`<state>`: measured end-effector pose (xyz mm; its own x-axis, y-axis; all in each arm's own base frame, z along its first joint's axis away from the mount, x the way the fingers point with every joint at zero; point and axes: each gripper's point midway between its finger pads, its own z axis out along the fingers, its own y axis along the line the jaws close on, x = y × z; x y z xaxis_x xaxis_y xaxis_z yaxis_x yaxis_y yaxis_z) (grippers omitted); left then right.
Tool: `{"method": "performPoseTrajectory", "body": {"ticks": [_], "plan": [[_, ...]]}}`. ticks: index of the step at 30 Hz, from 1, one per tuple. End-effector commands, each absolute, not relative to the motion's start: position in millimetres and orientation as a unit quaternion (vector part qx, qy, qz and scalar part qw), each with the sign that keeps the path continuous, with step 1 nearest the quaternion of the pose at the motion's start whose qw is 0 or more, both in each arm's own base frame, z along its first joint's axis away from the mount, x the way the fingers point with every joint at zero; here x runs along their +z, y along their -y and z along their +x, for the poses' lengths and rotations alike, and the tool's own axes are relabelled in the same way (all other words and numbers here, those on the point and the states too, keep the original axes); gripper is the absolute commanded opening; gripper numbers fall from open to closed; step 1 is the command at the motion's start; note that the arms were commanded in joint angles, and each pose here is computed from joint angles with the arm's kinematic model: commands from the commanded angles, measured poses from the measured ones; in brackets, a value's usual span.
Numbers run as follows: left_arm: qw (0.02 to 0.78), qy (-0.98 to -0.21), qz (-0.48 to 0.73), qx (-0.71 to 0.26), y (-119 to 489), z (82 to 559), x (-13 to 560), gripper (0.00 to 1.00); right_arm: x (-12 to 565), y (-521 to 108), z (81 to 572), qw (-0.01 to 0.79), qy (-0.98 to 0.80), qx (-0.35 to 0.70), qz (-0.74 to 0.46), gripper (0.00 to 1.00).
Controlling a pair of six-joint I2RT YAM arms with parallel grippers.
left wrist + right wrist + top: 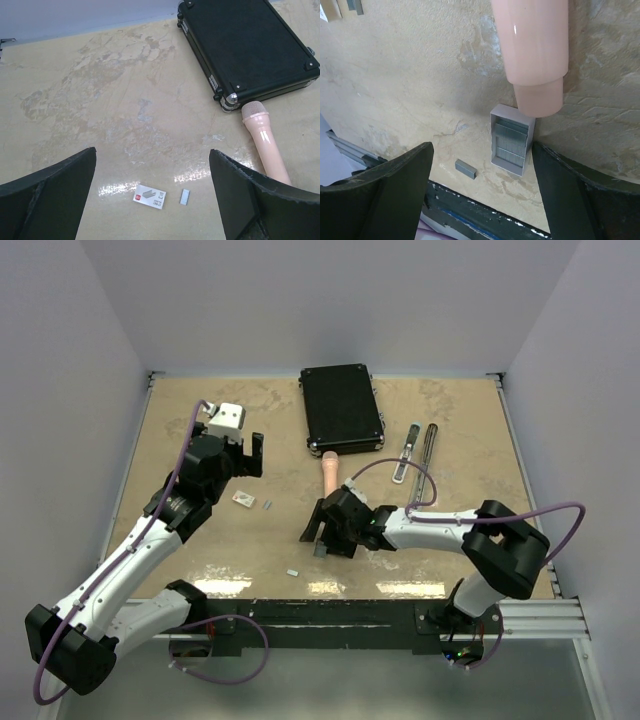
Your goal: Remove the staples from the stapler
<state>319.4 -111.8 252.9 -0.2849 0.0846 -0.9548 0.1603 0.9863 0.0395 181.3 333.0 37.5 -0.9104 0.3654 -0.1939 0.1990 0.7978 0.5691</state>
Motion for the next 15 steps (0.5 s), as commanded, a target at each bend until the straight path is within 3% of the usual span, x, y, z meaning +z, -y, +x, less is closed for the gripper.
{"method": "performPoseTrajectory", "body": {"ticks": [1,15], "plan": [[0.608,-0.791,0.069,-0.026,107.9,321.0,261.2,1.00,50.9,-326.7,192.2,0.188,-0.934,0.270,0.136,0.85],[0.607,-0.792,0.066,-0.022,106.9,321.5,259.3,1.00,48.6,-359.1,205.4,0.207,-0.938,0.277,0.009,0.86]]}}
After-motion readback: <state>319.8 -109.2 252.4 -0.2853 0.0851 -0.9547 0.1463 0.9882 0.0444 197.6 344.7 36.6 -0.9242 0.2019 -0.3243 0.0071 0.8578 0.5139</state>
